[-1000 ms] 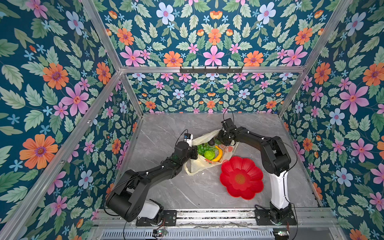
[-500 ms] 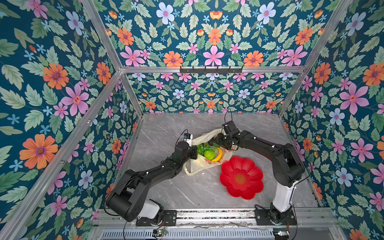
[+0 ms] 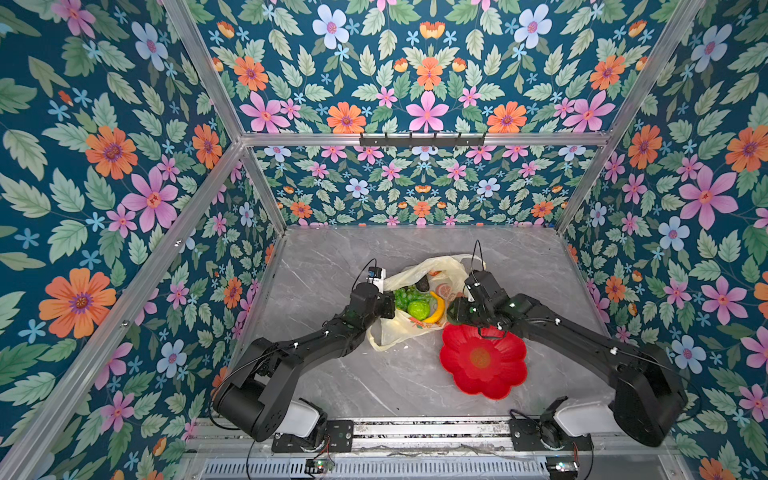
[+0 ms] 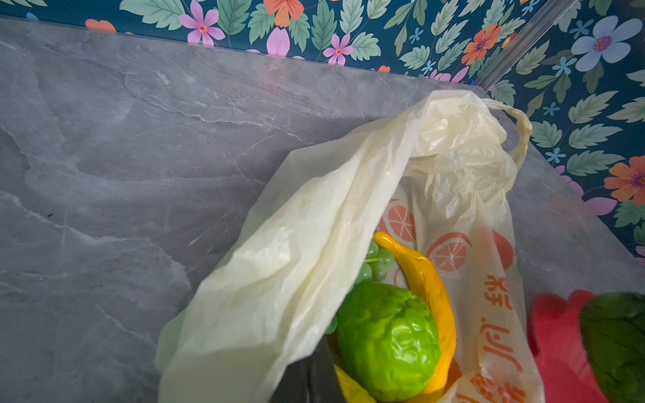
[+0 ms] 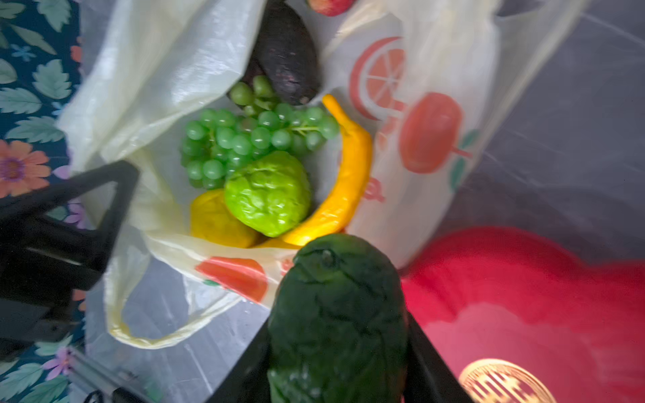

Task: Take the fake fruits out of the plastic bag
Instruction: 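Carry the avocado to the red plate and open the right gripper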

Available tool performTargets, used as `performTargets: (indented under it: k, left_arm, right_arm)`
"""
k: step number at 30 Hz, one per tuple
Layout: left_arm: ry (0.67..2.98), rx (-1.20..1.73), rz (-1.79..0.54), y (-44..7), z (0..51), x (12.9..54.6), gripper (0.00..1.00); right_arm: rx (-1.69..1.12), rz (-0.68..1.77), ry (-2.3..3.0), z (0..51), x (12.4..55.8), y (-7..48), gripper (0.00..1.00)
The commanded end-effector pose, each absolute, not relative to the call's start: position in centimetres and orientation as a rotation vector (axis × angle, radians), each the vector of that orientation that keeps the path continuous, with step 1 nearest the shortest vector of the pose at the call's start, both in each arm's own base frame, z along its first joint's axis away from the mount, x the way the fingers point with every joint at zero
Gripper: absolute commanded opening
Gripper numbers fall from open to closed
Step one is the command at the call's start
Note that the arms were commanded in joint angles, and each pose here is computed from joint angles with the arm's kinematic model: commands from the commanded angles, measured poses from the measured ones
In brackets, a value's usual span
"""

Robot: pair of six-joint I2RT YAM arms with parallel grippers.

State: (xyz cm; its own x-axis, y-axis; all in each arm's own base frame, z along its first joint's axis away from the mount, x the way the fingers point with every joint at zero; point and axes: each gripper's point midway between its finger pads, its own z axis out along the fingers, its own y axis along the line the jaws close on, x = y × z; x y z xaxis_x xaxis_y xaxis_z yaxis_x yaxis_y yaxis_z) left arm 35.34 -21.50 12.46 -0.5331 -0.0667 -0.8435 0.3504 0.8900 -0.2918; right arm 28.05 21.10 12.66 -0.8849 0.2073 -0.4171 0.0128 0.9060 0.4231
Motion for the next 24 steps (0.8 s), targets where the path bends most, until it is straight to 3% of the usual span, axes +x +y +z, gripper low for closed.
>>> performTargets:
  k: [1,24]
  left_arm:
    - [2.062,0.202,-0.522,-21.4,12.8,35.6,0.00]
    - [2.066,0.199,-0.501,-21.2,12.6,35.7,0.00]
  right_arm:
    - [0.213,0.483,2.621,11.7,26.3,18.6,0.47]
    - [0.220,0.375,2.592,6.0,25.0,16.0,0.45]
